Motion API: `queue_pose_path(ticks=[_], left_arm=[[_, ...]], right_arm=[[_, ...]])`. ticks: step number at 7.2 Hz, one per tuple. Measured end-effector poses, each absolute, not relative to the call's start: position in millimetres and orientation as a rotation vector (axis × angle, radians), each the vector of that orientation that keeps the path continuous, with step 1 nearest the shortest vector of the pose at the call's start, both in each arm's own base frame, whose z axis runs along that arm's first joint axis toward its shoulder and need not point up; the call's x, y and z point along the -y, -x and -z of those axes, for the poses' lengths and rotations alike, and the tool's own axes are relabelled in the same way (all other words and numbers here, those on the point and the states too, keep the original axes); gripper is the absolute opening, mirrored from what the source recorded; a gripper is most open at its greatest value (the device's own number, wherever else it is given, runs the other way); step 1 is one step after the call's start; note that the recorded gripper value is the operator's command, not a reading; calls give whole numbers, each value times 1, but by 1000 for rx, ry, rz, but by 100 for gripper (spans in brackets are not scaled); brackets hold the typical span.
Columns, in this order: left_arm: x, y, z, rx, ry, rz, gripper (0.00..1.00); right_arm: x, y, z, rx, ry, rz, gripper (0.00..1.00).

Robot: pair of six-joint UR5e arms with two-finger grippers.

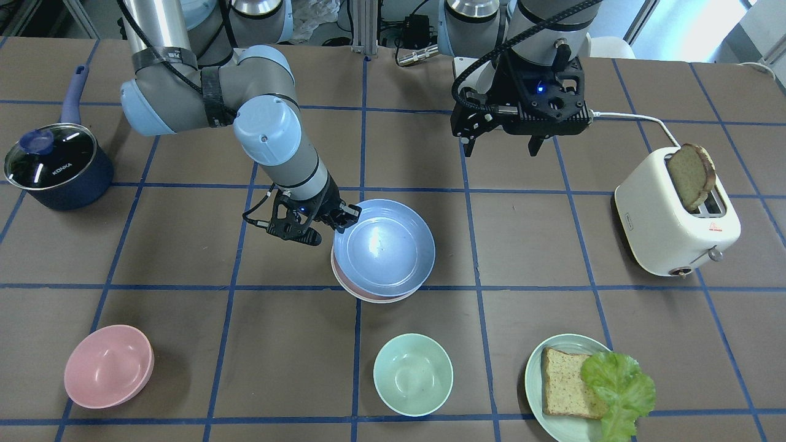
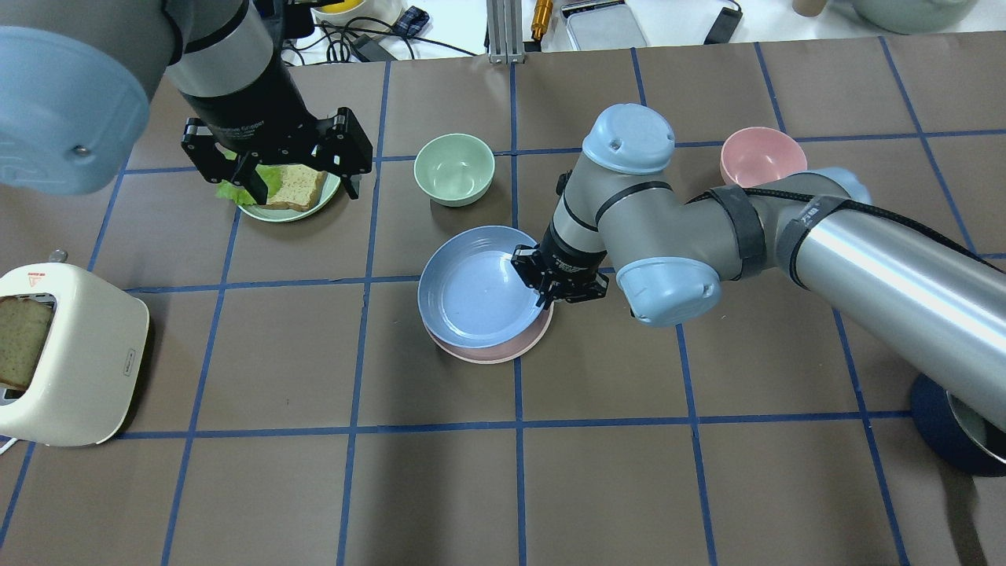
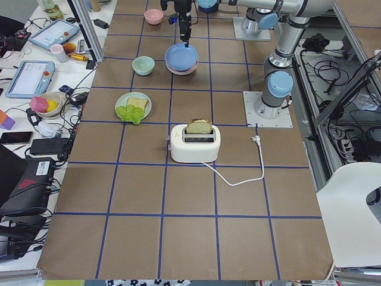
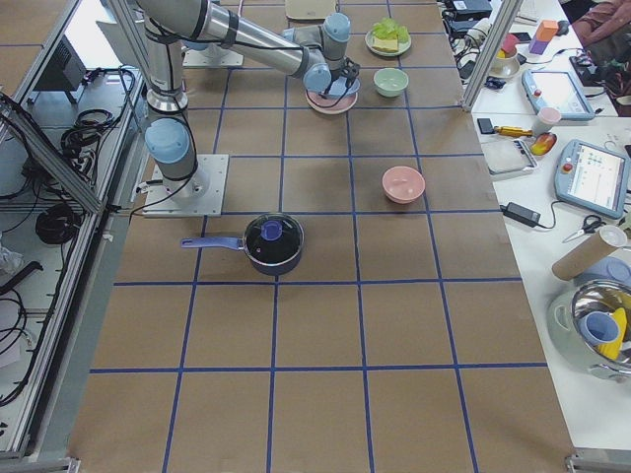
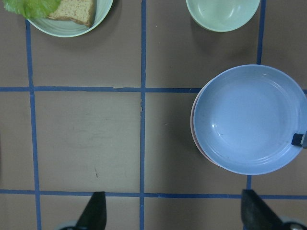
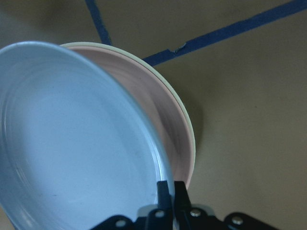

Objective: Stack three plates with pink and blue

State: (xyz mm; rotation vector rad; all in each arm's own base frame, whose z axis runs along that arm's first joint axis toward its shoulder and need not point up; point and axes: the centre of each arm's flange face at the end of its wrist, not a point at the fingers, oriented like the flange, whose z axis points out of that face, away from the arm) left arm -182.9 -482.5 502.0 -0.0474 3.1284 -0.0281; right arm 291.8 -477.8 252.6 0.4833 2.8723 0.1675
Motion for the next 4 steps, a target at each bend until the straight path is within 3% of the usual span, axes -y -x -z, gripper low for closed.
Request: queue_pose_path(ticks=[2,3,4], left_arm=[[483,183,-502,-3131,49,31,100],[483,183,-503,-3131,49,31,100],[483,183,-503,-3130,49,32,100]], right_arm=[[476,-294,-252,-2877,-484,-167,70],[477,-294,-252,-2879,-486,-161,100],[480,-291,-254,-2886,-485,-145,100]])
